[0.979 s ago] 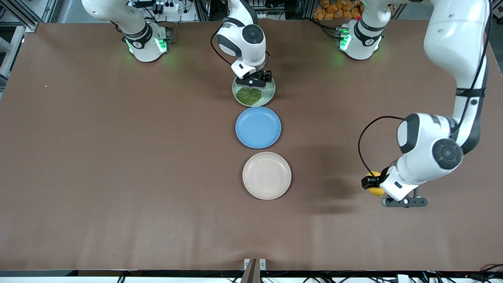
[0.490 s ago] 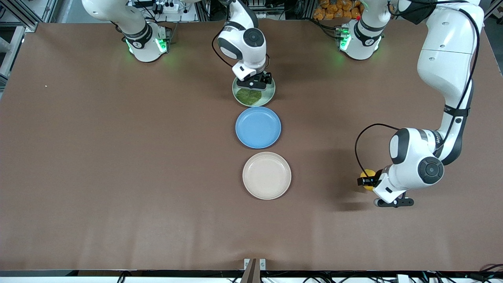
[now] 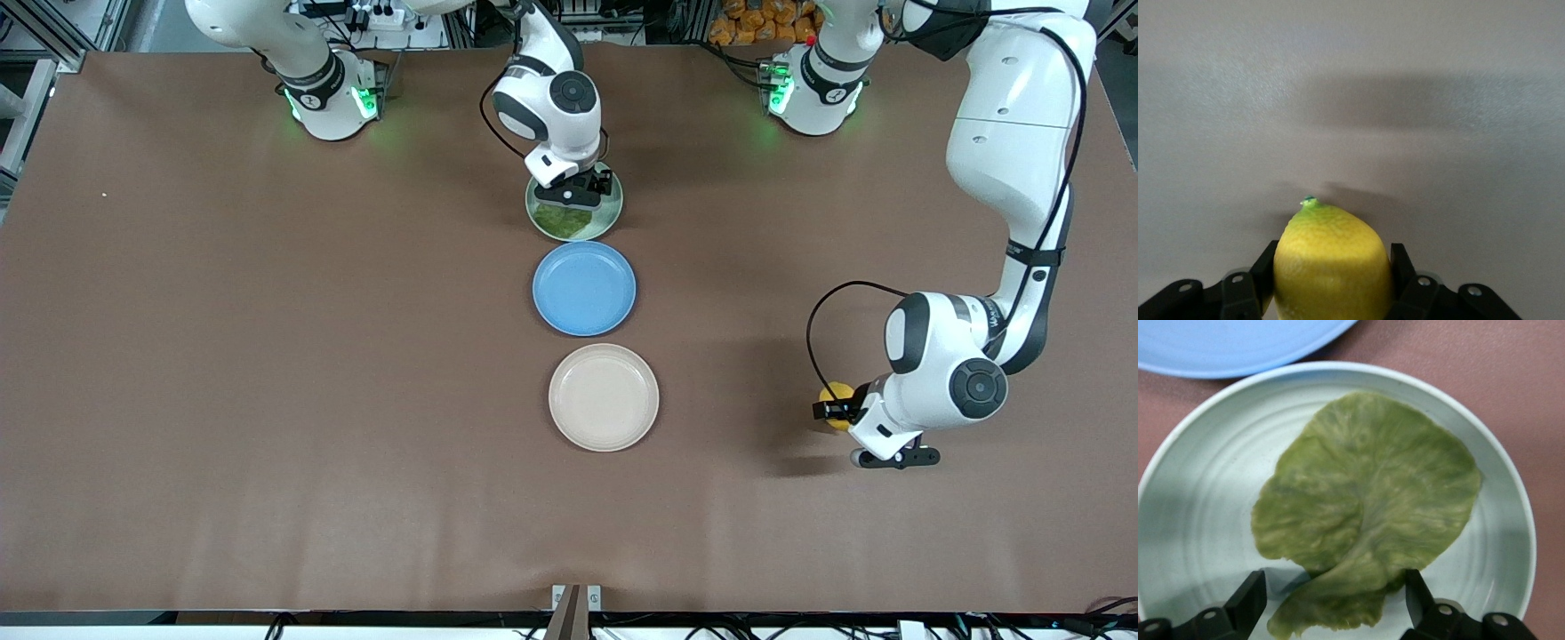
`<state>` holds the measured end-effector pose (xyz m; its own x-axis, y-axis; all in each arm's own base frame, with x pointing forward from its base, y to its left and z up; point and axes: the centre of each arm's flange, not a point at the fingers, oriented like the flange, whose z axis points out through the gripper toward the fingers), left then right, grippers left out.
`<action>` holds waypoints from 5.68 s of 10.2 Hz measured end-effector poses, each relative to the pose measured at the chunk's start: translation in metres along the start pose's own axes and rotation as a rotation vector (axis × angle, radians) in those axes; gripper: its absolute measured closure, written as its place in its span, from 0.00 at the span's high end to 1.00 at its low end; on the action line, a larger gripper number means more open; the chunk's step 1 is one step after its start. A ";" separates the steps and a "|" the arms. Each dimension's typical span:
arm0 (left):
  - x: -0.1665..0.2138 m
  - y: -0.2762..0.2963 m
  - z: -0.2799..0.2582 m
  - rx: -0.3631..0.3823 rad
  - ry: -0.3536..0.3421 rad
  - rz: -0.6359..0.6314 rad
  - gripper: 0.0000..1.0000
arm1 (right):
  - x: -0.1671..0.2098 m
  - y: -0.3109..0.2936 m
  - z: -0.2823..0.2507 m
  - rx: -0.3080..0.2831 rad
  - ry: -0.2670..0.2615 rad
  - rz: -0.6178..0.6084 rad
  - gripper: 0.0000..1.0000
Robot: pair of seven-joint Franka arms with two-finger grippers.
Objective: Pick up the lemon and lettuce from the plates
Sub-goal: 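Carry the lemon off the plate with the left gripper while the right grasps lettuce, then lower the lemon onto the table and open the left gripper, then lift the lettuce off the green plate with the right gripper and carry it aside, then lower the lettuce onto the table with the right gripper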
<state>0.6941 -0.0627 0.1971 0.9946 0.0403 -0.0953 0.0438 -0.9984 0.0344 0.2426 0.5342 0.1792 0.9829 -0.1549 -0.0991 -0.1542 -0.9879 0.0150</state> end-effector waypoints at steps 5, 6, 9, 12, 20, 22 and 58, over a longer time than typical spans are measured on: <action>0.002 -0.004 0.006 0.046 0.003 0.030 0.96 | 0.002 -0.003 -0.006 0.007 0.006 -0.002 0.33; 0.005 -0.008 0.001 0.062 0.015 0.035 1.00 | 0.002 -0.003 -0.006 0.007 0.006 -0.001 0.31; 0.017 -0.019 -0.039 0.096 0.089 0.040 1.00 | 0.010 -0.002 -0.010 -0.025 -0.001 0.012 0.04; 0.015 -0.032 -0.136 0.116 0.184 0.013 1.00 | 0.024 -0.006 -0.036 -0.087 -0.028 0.033 0.04; -0.072 -0.018 -0.348 0.092 0.239 -0.022 1.00 | 0.124 0.026 -0.141 -0.066 -0.051 0.082 0.04; -0.090 -0.019 -0.371 0.098 0.231 -0.026 1.00 | 0.174 0.047 -0.160 -0.029 -0.043 0.082 0.04; -0.160 -0.020 -0.421 0.050 0.149 -0.013 1.00 | 0.421 0.455 -0.064 -0.085 -0.097 -0.170 0.04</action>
<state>0.5740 -0.0332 0.6300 0.9971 0.0547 0.0536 0.0556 -0.9983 -0.0162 0.5930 0.0195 0.2084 0.9791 0.0105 -0.2030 0.0258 -0.9970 0.0729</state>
